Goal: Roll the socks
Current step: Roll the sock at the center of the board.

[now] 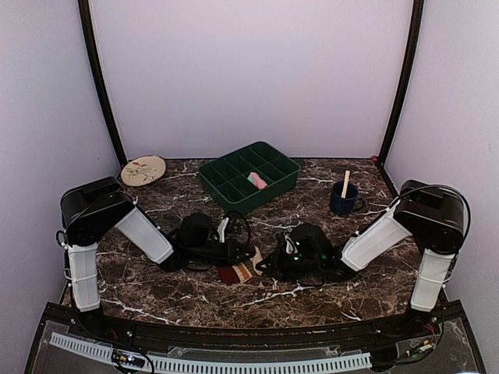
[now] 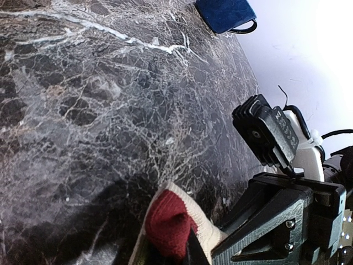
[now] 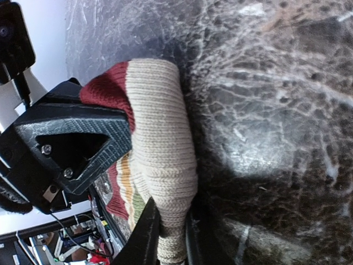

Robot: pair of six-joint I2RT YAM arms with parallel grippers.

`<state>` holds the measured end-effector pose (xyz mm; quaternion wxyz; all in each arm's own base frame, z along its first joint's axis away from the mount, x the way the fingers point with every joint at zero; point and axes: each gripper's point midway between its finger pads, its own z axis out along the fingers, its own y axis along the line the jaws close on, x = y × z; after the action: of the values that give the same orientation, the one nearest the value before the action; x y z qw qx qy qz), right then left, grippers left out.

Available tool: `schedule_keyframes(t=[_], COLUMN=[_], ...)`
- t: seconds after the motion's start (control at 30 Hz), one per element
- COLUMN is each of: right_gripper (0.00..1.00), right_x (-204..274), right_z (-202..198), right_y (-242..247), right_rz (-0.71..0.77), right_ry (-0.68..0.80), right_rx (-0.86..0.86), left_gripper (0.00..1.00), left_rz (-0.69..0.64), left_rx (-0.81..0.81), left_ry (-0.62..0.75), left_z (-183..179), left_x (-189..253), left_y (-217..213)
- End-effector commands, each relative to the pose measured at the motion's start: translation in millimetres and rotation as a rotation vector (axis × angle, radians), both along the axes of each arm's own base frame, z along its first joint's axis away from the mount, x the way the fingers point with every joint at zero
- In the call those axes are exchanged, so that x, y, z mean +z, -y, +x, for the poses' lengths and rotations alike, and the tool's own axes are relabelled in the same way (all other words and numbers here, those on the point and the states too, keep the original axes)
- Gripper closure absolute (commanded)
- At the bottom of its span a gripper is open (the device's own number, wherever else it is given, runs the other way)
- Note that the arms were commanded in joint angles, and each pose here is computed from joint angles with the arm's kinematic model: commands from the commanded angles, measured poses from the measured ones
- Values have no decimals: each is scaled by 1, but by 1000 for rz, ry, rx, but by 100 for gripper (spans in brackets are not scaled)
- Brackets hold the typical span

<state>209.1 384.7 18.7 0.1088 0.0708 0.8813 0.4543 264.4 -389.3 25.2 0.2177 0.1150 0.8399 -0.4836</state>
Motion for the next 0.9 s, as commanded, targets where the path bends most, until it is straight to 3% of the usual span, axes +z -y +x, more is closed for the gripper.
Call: schedule_keyframes(t=[0.0,0.5,0.87], right_gripper=[90,95,95], right_x=[-57,-33,-8], right_z=[-24,8,13], right_y=[42,51,40], right_rz=[-297,-556,-768], right_ry=[-49,243,581], right_rx=[34,141,264], left_gripper=[90,66,57], left_rz=[161,328,304], left_rx=[-6,47,38], left_ry=[-174,-169,-271], left_z=[-30,-38,-29], left_x=[-58,-19,23], left_y=[-25,-64,-59])
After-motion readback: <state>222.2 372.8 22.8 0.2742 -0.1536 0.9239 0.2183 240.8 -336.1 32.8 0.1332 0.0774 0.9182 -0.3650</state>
